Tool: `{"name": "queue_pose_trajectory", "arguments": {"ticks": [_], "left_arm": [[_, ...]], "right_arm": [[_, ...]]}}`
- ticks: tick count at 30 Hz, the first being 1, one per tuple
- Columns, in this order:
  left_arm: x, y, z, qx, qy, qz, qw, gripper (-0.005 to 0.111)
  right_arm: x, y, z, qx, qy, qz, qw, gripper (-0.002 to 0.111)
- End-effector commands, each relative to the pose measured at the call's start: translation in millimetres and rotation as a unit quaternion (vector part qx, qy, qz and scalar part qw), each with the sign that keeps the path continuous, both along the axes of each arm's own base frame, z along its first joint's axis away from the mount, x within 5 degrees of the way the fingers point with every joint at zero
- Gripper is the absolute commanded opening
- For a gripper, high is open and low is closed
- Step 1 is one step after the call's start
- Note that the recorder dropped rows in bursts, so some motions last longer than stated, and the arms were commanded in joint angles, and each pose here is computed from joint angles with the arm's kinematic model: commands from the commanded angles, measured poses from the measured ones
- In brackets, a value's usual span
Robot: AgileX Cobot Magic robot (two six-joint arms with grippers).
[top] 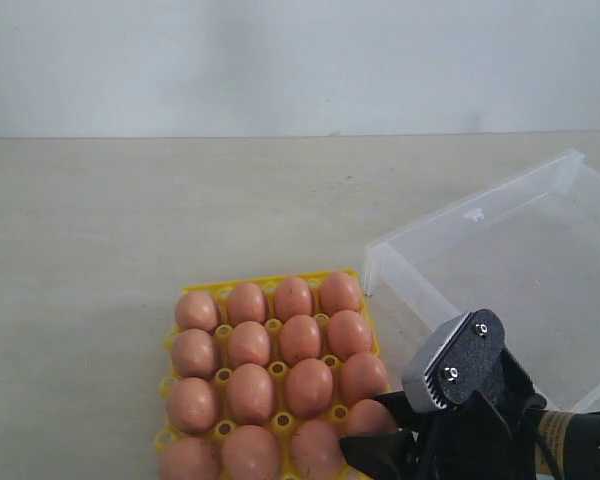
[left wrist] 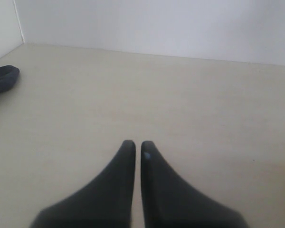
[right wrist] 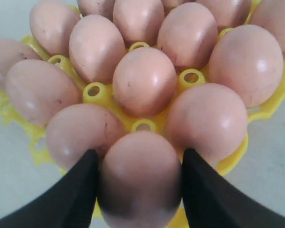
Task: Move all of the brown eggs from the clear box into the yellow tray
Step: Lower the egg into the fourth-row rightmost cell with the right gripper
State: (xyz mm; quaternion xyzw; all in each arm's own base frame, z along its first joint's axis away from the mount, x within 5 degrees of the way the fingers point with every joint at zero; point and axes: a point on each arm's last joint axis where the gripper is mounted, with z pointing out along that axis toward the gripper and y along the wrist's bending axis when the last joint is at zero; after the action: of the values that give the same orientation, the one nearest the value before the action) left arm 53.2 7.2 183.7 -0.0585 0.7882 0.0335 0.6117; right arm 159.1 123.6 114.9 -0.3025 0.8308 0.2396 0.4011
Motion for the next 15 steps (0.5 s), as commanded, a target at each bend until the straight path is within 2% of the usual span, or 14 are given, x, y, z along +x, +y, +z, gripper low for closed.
{"name": "queue_pose_trajectory", "arguments": {"ticks": [1, 2, 8, 11, 15], "left_arm": [[0.0, -0.2, -0.9, 0.002, -0.001, -0.002, 1.000, 0.004], [0.0, -0.2, -0.9, 0.002, -0.001, -0.002, 1.000, 0.004], [0.0, -0.2, -0.9, 0.002, -0.001, -0.002, 1.000, 0.004], [0.0, -0.2, -0.9, 0.002, -0.001, -0.002, 1.000, 0.004], [0.0, -0.2, -0.9, 0.002, -0.001, -0.002, 1.000, 0.004]], "right_arm": [[0.5, 2.9, 1.9, 0.015, -0.011, 0.011, 1.000, 0.003], [0.5, 2.9, 1.9, 0.015, -0.011, 0.011, 1.000, 0.006], [-1.0, 3.8, 1.5, 0.017, -0.004, 0.017, 1.000, 0.043], [-1.4, 3.8, 1.2, 0.015, -0.003, 0.020, 1.000, 0.051], [-1.6, 3.6, 0.7, 0.018, 0.006, 0.015, 1.000, 0.056]]}}
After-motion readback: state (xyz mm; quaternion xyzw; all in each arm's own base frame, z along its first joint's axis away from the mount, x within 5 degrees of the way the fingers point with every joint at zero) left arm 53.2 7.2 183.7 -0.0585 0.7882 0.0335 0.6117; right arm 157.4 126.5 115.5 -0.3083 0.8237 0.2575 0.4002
